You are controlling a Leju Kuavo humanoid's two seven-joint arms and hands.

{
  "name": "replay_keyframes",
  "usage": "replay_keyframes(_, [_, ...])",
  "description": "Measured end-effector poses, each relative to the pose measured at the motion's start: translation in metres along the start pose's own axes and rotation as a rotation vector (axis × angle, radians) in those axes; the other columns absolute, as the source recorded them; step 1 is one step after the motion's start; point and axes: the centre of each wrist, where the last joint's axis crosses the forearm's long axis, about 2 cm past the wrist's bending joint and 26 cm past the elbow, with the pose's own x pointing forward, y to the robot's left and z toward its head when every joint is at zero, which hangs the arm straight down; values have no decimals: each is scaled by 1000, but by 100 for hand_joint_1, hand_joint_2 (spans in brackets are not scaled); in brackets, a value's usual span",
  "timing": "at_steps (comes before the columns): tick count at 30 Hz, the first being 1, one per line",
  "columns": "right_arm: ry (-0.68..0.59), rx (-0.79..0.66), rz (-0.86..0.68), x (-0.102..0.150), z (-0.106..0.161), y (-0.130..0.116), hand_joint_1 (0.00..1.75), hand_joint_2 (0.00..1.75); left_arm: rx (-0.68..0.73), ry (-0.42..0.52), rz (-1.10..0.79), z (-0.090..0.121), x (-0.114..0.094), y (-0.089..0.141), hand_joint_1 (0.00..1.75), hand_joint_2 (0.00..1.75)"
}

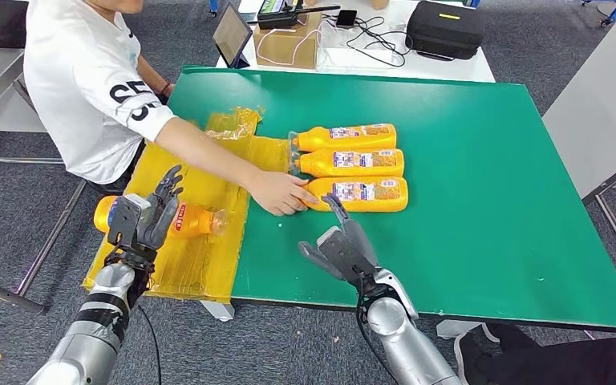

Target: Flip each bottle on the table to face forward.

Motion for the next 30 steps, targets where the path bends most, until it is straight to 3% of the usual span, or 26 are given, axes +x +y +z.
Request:
replay_keyframes(8, [10, -44, 53, 1, 2, -3, 0, 175, 105, -44, 110, -5, 16, -46, 0, 175])
replay_keyframes(16, [47, -67, 129, 0, 11, -6, 0, 175, 47, -26, 259, 0, 35, -107, 0, 175])
replay_keyframes(24, [59, -66, 153, -2, 14, -8, 0, 175, 1, -32, 264, 0, 42, -124, 0, 175])
replay_keyframes(30, [127, -35, 318, -7, 21, -11, 0, 175, -18, -10, 264, 2, 44, -132, 0, 175])
